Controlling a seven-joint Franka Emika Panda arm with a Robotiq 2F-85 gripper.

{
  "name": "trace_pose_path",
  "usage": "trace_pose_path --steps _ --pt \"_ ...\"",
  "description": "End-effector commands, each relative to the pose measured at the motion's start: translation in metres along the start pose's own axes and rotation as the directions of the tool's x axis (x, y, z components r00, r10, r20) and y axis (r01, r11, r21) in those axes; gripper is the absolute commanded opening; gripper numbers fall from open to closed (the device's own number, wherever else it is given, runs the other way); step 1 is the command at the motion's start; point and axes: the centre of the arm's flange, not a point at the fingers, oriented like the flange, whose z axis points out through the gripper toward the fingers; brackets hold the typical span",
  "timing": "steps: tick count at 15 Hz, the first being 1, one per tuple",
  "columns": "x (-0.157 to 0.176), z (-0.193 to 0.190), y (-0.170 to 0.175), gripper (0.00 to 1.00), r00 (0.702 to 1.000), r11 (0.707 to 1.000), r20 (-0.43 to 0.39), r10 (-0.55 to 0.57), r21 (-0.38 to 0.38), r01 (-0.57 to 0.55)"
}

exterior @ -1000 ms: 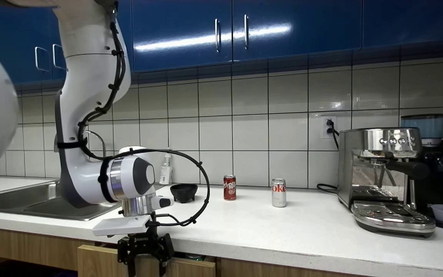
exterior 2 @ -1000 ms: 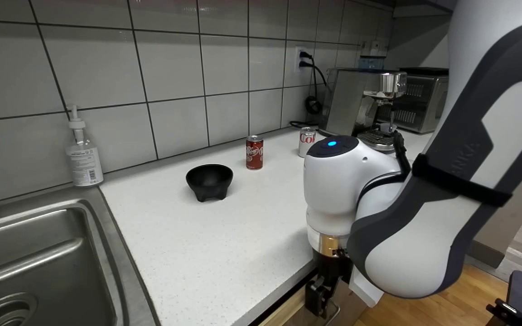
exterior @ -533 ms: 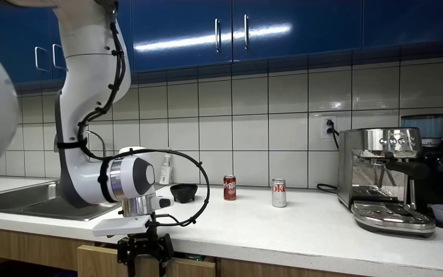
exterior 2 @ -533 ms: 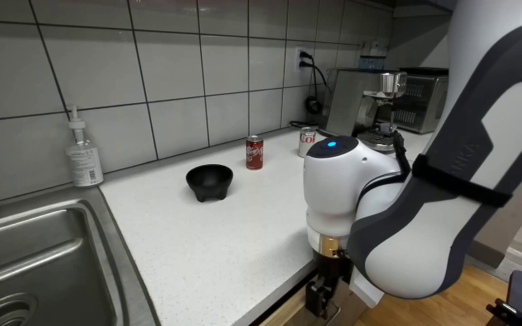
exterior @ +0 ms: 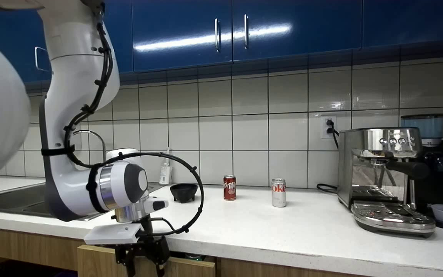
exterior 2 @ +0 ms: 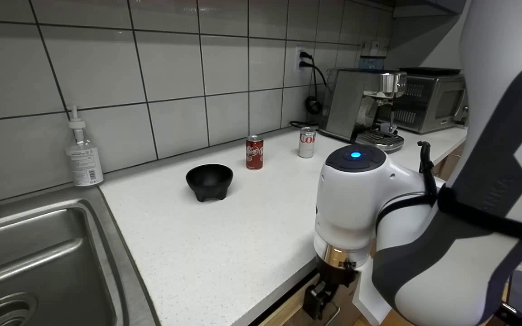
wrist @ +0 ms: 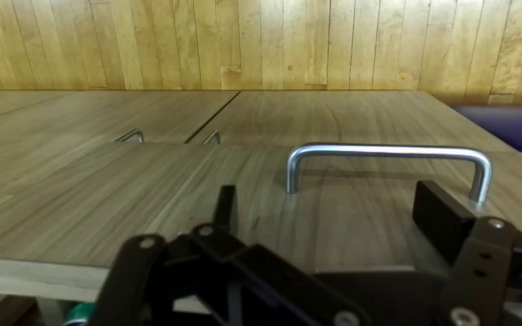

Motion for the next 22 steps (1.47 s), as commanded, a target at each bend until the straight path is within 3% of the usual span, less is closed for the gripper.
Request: trace_pose_path --steps 1,5,6,14,18,22 --pt "0.014 -0.011 -0.009 1.0 0.99 0.998 -0.131 0.06 -0.02 -0.063" --pt "0.013 -0.008 -0.009 1.0 0.993 0.997 -0.092 0.067 -0.04 -0.071" --pt "-0.007 -0.001 -0.009 1.0 0.999 0.999 -0.042 0.033 -0.042 -0.035" --pt "-0.008 0.001 -0.008 1.0 0.998 0.998 -0.038 0.041 -0.043 -0.042" --pt "0.002 -0.029 -0.005 1.0 1.0 1.0 -0.005 0.015 0.011 -0.015" --pt "0.003 -0.055 0.001 1.0 1.0 1.0 0.023 0.005 0.015 -0.006"
